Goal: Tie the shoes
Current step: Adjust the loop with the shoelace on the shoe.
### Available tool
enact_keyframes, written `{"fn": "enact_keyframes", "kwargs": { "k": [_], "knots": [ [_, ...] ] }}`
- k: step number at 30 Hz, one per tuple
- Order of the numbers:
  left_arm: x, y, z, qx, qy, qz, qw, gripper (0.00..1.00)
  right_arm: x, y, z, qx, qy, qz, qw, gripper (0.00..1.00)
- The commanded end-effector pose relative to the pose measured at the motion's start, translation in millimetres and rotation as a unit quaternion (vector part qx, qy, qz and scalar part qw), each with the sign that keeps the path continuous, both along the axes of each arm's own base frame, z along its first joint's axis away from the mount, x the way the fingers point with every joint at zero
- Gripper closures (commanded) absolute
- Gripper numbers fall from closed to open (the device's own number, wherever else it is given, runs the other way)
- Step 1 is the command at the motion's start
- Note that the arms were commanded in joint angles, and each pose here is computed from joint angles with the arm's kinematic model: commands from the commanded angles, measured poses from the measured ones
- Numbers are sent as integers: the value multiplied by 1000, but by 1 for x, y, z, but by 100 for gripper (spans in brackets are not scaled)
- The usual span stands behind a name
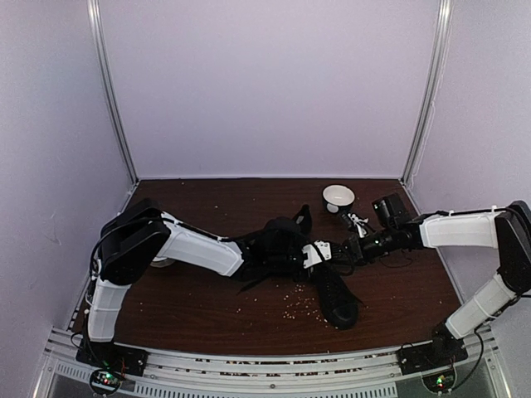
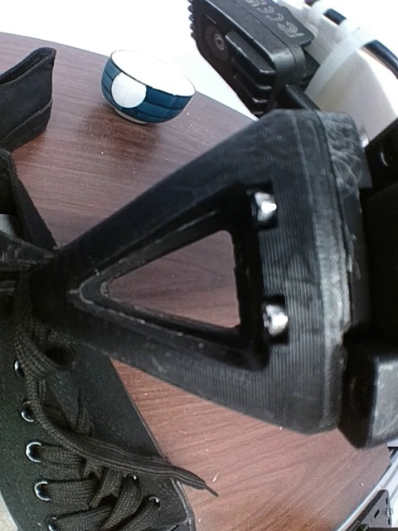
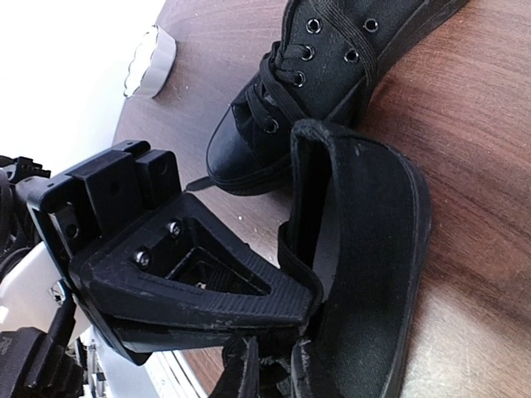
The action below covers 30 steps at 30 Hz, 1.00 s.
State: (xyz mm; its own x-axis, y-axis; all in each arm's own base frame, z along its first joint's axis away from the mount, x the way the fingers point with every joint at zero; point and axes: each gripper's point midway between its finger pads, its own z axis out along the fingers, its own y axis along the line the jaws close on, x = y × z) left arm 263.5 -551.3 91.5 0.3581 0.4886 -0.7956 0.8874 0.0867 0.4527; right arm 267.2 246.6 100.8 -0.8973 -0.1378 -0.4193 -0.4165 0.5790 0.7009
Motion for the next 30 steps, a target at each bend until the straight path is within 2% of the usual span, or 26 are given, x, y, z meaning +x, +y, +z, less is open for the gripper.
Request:
{"fn": "enact_keyframes", "kwargs": {
  "k": [1, 16, 20, 24, 30],
  "knots": [
    [5, -8, 13, -31, -7, 5, 999, 100, -4, 12, 3, 36, 2, 13, 999, 87],
    [8, -10, 19, -47, -1, 12, 999, 100, -15, 26, -1, 35, 13, 35, 999, 84],
    [9, -12, 26, -62, 8, 19, 998, 100, -14, 25, -9, 25, 20, 32, 999, 88],
    [9, -10, 27, -66, 10, 20, 998, 100, -11, 20, -13, 7, 16, 20, 1000, 100],
    [6, -2, 25, -55, 1, 20, 998, 100, 3, 0, -3, -10, -10, -18, 1000, 100]
  ]
}}
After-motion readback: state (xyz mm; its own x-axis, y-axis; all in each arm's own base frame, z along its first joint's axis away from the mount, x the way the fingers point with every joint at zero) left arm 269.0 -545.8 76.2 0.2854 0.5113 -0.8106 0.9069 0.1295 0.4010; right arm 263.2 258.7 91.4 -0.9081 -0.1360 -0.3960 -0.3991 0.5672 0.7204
